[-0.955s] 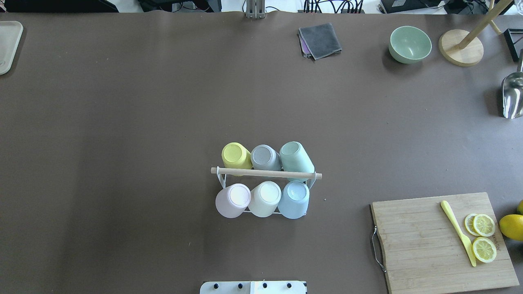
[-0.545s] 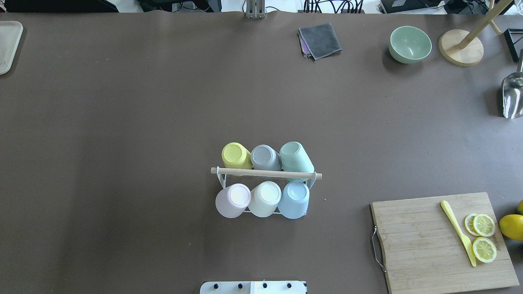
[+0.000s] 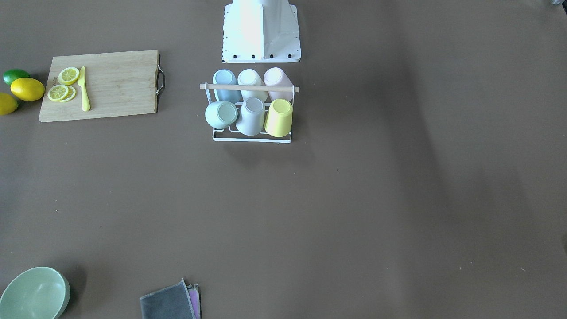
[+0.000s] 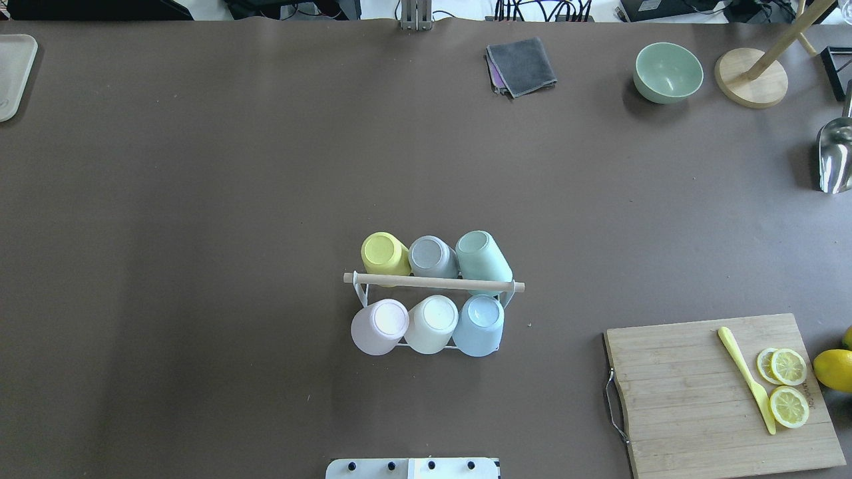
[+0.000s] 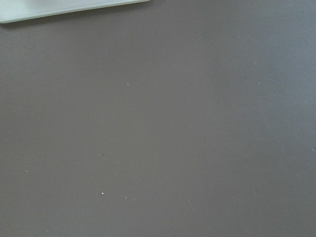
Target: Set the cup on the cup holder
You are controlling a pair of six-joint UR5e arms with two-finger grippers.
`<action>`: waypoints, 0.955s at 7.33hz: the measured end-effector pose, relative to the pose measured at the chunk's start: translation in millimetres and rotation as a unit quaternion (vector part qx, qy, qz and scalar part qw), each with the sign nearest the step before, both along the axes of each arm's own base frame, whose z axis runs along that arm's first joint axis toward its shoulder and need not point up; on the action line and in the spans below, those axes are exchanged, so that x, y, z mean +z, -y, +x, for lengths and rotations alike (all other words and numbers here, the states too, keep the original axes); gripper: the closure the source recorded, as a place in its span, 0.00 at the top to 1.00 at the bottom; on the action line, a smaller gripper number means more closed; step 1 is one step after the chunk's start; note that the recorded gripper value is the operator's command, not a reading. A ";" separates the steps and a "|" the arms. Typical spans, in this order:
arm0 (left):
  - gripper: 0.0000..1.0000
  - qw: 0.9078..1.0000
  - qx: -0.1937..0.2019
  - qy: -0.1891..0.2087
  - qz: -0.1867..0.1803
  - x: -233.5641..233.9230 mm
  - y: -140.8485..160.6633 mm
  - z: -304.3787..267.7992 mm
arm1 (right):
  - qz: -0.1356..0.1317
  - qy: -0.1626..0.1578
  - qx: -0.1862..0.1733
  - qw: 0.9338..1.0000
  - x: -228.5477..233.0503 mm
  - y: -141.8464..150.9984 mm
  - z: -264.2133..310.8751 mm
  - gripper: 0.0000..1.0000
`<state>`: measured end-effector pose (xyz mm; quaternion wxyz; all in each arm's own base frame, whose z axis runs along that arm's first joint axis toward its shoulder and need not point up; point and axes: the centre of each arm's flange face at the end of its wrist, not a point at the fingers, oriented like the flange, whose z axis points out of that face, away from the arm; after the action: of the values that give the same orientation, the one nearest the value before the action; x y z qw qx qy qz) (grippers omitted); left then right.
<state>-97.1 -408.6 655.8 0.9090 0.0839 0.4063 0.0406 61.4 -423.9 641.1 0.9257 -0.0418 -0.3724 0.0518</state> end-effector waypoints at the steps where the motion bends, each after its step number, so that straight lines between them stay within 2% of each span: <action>1: 0.99 1.000 0.000 0.000 -0.001 1.4 -0.2 0.1 | 0.001 0.000 0.000 1.000 -0.8 0.3 -0.1 1.00; 7: 0.99 1.000 0.001 -0.002 -0.008 9.6 -1.4 0.3 | 0.002 0.001 0.000 1.000 -1.7 1.7 -0.1 1.00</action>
<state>-96.8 -407.2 665.5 0.9089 0.0764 0.4083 0.0381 61.3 -425.6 639.3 0.9255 -0.0404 -0.3731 0.0514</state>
